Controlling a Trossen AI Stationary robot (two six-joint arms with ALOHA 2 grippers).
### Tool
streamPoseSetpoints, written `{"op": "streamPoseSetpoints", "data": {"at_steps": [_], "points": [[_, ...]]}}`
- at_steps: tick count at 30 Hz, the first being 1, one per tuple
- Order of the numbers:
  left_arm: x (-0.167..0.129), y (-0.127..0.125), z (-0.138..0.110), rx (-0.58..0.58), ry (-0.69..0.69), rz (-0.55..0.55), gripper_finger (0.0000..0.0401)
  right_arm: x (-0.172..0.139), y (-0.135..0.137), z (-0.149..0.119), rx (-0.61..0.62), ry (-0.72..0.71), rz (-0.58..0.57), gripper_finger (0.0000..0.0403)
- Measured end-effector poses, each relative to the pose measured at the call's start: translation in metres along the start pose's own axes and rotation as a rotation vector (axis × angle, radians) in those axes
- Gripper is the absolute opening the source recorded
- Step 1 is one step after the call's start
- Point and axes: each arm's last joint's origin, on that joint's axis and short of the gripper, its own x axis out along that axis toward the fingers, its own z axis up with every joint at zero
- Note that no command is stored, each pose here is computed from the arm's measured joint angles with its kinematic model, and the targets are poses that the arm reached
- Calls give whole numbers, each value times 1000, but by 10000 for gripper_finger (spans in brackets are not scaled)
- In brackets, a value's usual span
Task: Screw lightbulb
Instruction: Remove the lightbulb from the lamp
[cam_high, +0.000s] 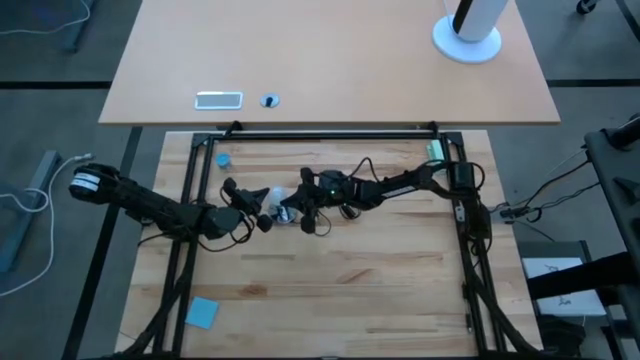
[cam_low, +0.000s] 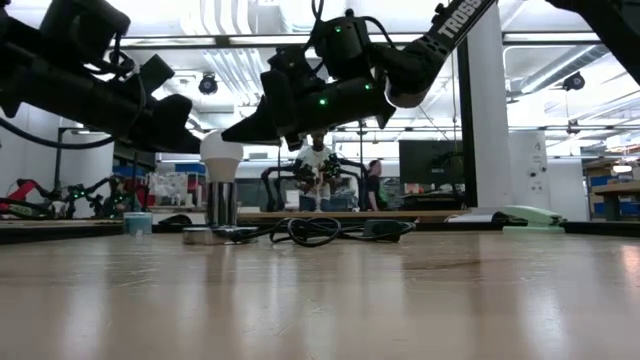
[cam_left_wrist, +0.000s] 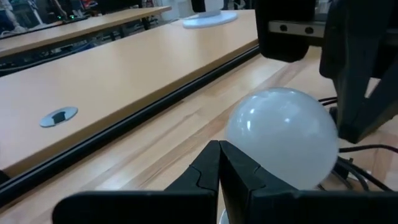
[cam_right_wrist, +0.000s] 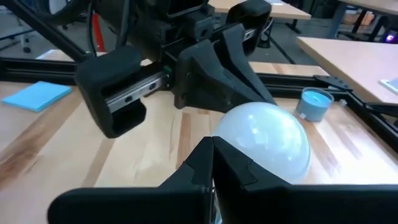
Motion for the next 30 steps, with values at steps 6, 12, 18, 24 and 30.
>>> {"op": "streamPoseSetpoints", "data": {"at_steps": [6,12,18,24,30], "points": [[0,-1,0,-2,3,-24,0,0,0,-1,5,8,-2,2],[0,-2,0,-4,6,-42,0,0,0,-3,3,30,-16,2],[1,-2,0,-5,7,-48,0,-1,-2,-4,5,46,-21,2],[1,-2,0,-17,11,-54,0,-1,-2,-5,8,56,-27,2],[0,-3,-1,-21,16,-69,0,-3,-3,-4,-10,83,-33,2]]}}
